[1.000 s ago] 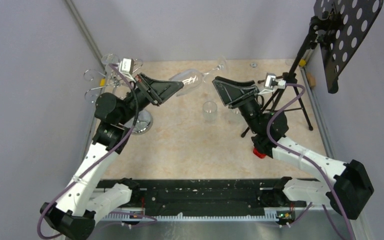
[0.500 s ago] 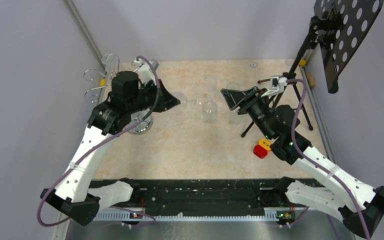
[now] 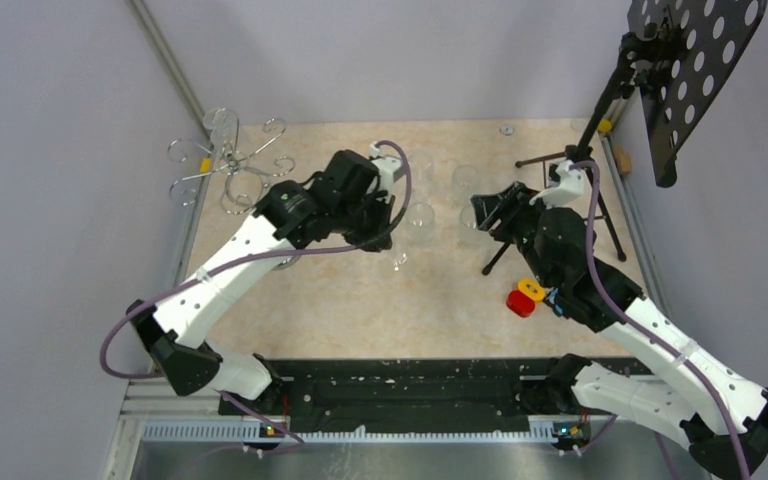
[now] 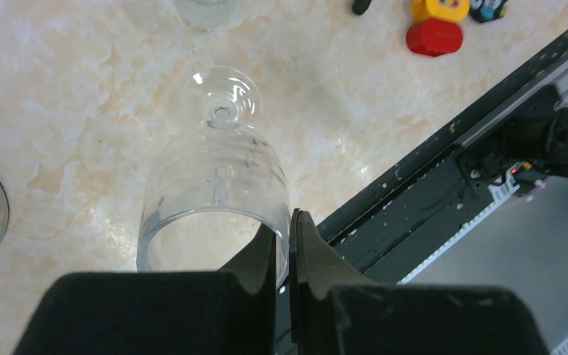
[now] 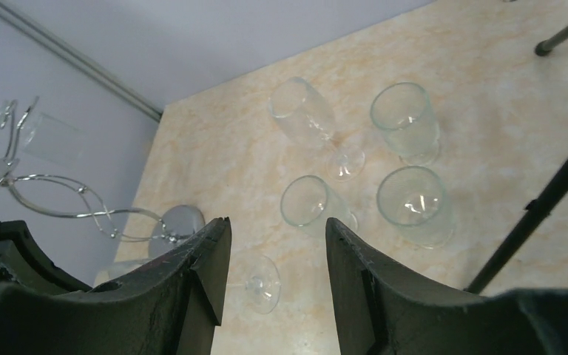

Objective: Take the wine glass off the wine glass rack

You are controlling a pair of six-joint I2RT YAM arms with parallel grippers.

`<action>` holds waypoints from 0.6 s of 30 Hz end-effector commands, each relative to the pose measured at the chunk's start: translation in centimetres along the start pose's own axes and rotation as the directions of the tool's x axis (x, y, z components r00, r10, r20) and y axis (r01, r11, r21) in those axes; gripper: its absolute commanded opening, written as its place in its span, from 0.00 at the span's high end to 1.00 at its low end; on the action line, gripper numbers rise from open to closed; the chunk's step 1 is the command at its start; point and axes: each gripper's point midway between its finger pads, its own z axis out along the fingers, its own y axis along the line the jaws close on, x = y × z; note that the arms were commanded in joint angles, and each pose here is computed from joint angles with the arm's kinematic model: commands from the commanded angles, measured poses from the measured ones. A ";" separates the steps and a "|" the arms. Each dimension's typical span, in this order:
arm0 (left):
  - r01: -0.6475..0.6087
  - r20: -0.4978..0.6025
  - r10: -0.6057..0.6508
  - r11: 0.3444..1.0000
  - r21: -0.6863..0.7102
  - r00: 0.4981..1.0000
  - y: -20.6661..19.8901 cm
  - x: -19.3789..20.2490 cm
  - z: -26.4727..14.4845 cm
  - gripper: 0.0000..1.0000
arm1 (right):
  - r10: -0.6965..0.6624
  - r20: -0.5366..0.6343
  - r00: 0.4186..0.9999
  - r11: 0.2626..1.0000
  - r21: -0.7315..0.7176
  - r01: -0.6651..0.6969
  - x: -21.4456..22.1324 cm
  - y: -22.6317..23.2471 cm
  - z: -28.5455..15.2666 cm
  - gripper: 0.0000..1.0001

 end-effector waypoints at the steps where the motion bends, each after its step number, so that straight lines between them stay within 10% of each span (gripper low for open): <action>1: -0.104 -0.023 0.103 0.994 -0.042 0.994 -1.3 -0.7 1.5 1.00 | -0.019 0.063 0.998 0.998 0.065 0.015 -2.7 -1.0 -1.6 0.49; 18: -0.192 -0.248 0.169 0.978 -0.075 0.954 -3.7 1.6 11.0 1.00 | -0.039 0.083 0.996 0.979 0.201 0.021 -3.2 -4.9 -4.1 0.51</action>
